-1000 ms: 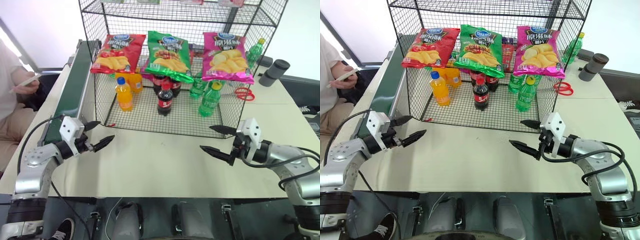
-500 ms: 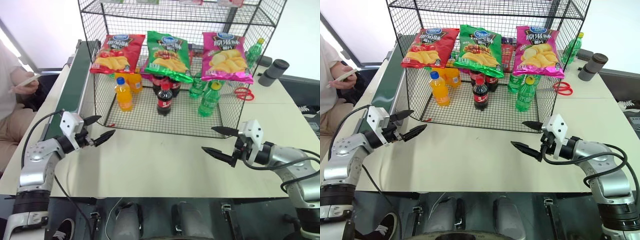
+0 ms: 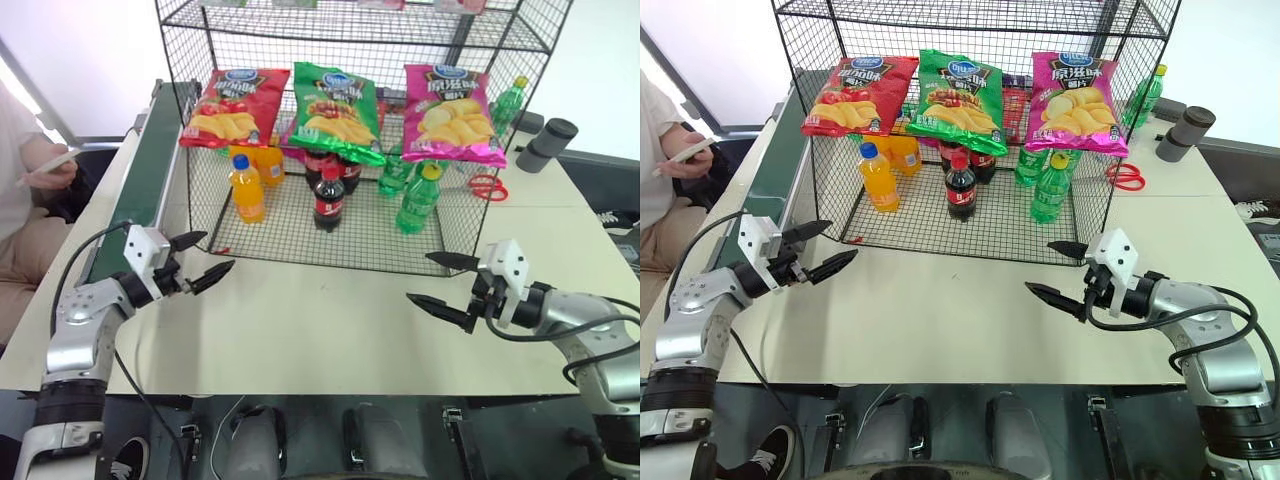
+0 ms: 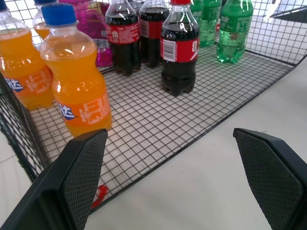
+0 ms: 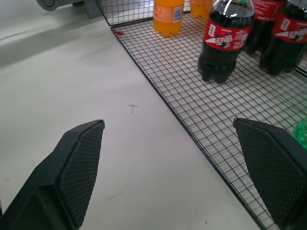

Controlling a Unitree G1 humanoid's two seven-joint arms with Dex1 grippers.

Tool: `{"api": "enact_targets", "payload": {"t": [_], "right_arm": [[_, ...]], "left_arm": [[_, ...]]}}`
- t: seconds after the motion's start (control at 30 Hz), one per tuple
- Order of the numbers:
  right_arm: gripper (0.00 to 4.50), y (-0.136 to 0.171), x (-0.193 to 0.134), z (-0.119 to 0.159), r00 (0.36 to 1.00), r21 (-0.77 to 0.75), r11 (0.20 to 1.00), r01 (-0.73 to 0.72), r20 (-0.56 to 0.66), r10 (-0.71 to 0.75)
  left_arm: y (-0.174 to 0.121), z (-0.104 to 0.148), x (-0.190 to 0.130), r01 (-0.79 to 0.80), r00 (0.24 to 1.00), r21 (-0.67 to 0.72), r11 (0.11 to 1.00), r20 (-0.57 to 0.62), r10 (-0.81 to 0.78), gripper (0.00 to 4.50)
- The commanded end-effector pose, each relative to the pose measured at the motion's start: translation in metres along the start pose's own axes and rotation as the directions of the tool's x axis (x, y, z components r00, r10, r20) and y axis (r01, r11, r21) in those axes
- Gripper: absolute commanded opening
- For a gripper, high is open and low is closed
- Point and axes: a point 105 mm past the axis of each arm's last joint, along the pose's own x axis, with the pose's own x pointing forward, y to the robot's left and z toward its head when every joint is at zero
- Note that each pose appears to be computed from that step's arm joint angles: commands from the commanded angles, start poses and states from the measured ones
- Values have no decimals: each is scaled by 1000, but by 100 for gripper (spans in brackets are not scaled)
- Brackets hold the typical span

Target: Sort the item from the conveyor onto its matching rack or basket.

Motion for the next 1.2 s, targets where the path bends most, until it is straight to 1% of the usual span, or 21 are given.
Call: {"api": "enact_targets", "payload": {"t": [0.03,0.17,0.33,0.53,0.63,0.87,0.97,1.07,1.2], "right_arm": [[450,-3,-1,13,999,-51,999,10,33,-8],[450,-4,-2,12,999,-51,999,16,32,-14],[450,-2,-2,9,999,-56,998,20,26,-19],[450,-1,-2,12,999,-63,998,11,31,-9],[450,0,-3,8,1000,-60,998,12,25,-10],[450,3,-3,11,1000,-62,998,1,29,1],[450,0,-3,11,1000,-70,998,0,25,2],[450,-1,-2,10,1000,-75,997,1,24,0],[450,2,0,11,1000,-76,997,0,30,2]], "left_arm": [[-1,12,2,29,999,31,999,25,-30,450],[0,13,0,76,997,-1,997,14,-76,450],[3,9,0,58,998,14,998,-4,-58,450],[6,8,1,54,998,7,998,-27,-54,450],[7,6,1,56,998,19,998,-29,-55,450],[3,10,0,74,997,-23,997,-34,-74,450],[9,9,-6,69,996,18,997,-51,-68,450],[15,10,-9,54,997,30,998,-56,-52,450],[13,10,-9,61,997,26,998,-48,-59,450]]}}
